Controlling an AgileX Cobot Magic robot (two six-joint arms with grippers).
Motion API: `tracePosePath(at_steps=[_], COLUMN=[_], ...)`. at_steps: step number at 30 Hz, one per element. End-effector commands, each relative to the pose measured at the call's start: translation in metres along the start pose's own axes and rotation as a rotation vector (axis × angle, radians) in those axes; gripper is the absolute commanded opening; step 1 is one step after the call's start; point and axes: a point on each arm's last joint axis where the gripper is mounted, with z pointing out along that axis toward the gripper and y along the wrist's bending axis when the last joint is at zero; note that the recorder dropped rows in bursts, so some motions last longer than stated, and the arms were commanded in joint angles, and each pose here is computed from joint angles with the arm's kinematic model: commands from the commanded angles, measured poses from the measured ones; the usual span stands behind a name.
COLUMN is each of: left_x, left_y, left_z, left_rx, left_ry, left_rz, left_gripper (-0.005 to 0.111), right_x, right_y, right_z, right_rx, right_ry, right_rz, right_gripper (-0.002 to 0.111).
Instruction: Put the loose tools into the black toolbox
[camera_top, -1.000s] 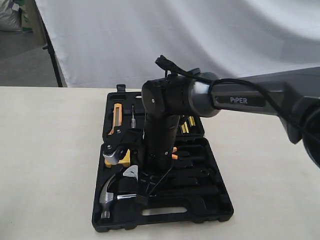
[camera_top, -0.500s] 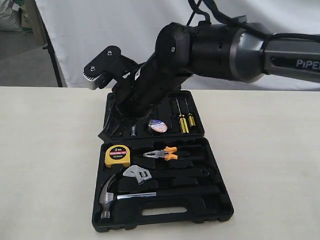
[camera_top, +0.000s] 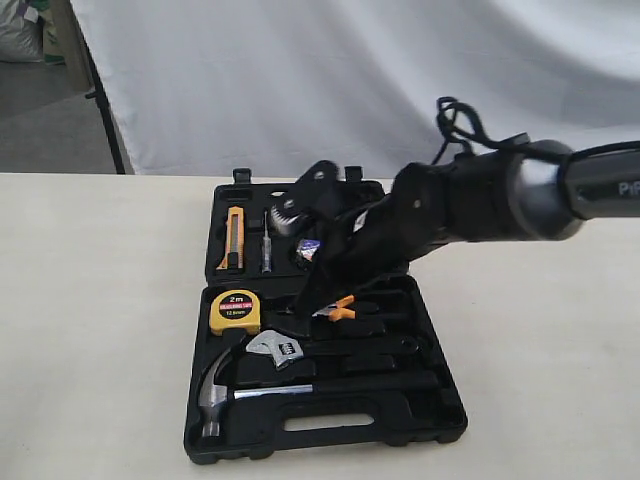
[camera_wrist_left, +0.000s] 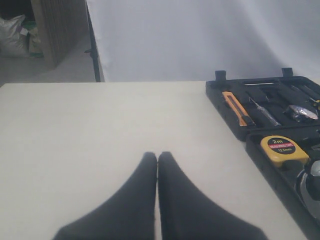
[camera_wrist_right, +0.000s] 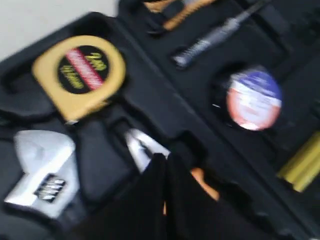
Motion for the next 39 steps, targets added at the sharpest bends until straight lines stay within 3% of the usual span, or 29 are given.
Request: tracePosePath(at_steps=[1, 6, 13, 22, 31, 39], left_x=[0.0, 0.0, 0.0, 0.0, 0.0, 0.0], left_y=[0.0, 0.0, 0.0, 0.0, 0.0, 0.0], left_z=[0.0, 0.0, 0.0, 0.0, 0.0, 0.0], left_rx=[0.0, 0.0, 0.0, 0.0, 0.0, 0.0], left_ry=[-0.002, -0.002, -0.002, -0.002, -0.002, -0.002], left_rz=[-0.008, -0.008, -0.008, -0.008, -0.008, -0.008], left_gripper=[0.001, 0.001, 0.001, 0.001, 0.001, 0.001], right_x=[0.02, 0.052, 0.081, 0.096, 0.116, 0.089], right_y=[-0.053, -0.079, -0.087, -0.076, -0.071, -0.039], right_z=[-0.009, -0.011, -0.01, -0.006, 0.016, 0.013], right_rx=[0.098, 0.135, 0.16, 0.137, 0.089, 0.045], right_ry=[0.005, 0.066, 0.113, 0.156, 0.238, 0.196], right_rz=[0.169, 0.239, 0.269, 0.18, 0.185, 0.085], right_gripper=[-0.001, -0.001, -0.001, -0.001, -0.001, -0.001])
